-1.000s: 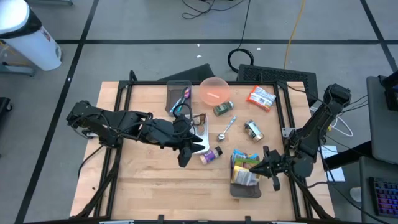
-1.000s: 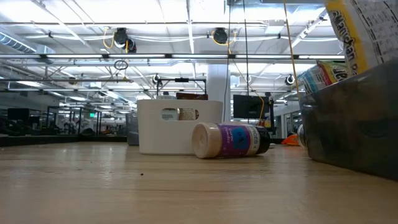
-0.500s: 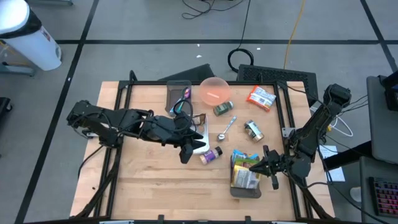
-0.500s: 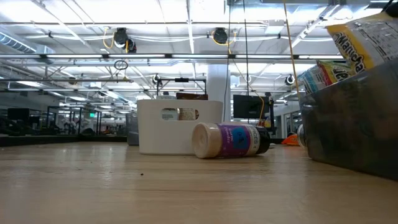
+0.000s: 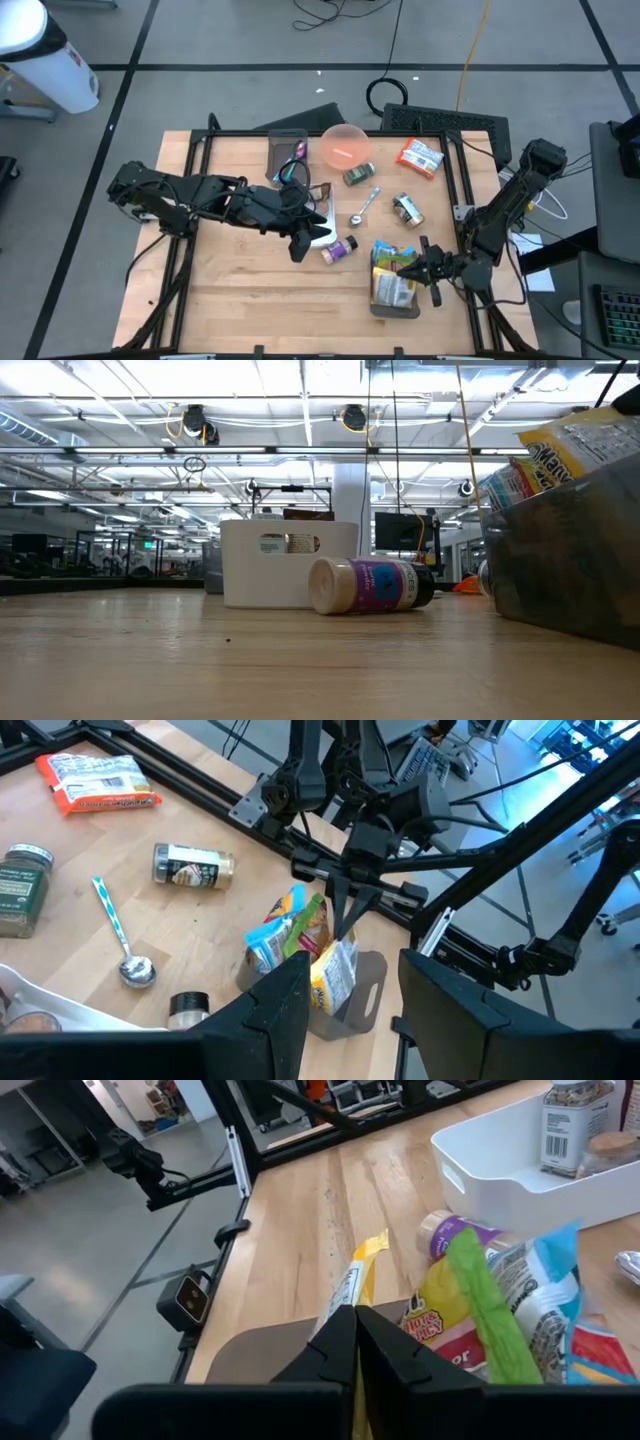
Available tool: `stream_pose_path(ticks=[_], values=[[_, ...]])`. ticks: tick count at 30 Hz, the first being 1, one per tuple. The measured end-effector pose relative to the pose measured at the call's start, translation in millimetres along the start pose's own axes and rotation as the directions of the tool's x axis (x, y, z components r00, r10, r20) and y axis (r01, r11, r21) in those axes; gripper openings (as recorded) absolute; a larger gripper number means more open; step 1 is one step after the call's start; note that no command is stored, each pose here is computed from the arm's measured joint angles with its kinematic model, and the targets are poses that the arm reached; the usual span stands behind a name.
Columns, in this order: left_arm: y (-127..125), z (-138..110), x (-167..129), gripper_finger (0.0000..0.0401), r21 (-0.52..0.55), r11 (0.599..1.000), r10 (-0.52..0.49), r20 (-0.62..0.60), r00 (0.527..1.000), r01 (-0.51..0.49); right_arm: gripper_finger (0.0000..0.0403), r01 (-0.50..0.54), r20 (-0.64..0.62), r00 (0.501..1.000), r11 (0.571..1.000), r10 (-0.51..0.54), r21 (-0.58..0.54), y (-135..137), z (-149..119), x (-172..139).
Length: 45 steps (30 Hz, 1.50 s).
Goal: Pick & Place Food Item
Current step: Put the yellow noodle pack into the bottom black transparent bin, then put the purple seasoning bottle into the white bin
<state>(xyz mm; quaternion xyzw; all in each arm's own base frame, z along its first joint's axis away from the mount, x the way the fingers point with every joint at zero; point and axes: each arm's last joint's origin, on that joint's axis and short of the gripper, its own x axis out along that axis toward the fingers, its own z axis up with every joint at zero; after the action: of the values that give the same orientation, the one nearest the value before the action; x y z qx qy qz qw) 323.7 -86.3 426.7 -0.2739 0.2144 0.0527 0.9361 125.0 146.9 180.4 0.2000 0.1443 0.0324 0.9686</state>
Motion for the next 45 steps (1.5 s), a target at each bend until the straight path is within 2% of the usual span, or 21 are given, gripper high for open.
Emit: stream_pose_path(ticks=[16,28,32,35,39,45], values=[[0.4,-0.5,0.0,0.0161,0.000,1.000,0.004,-0.005,1.000,-0.004,0.0004,-0.005,0.008,1.000,1.000,0.005,0.001,1.1,0.2,0.7],[0.0,-1.0,0.0,0.0161,0.007,1.000,-0.010,-0.018,1.000,0.010,0.0090,-0.023,0.037,0.999,1.000,0.023,0.005,3.6,4.0,0.4],[1.2,-2.6,-0.1,0.0161,0.015,1.000,0.002,-0.035,0.999,-0.002,0.0110,-0.079,0.130,0.988,0.996,0.083,-0.037,9.4,19.5,-4.0],[2.4,-4.0,-0.1,0.0161,0.028,1.000,0.015,-0.049,0.999,-0.013,0.0120,-0.116,0.244,0.962,0.992,0.124,-0.046,11.3,40.3,-11.5],[3.5,-5.3,-0.2,0.0161,0.046,0.999,0.026,-0.063,0.998,-0.023,0.0127,-0.142,0.415,0.899,0.989,0.142,-0.030,7.1,71.8,-25.4],[5.3,-5.8,3.7,0.0161,0.059,0.995,0.085,-0.025,0.996,-0.084,0.0139,-0.095,0.596,0.799,0.996,0.077,-0.002,-10.2,107.0,-44.0]])
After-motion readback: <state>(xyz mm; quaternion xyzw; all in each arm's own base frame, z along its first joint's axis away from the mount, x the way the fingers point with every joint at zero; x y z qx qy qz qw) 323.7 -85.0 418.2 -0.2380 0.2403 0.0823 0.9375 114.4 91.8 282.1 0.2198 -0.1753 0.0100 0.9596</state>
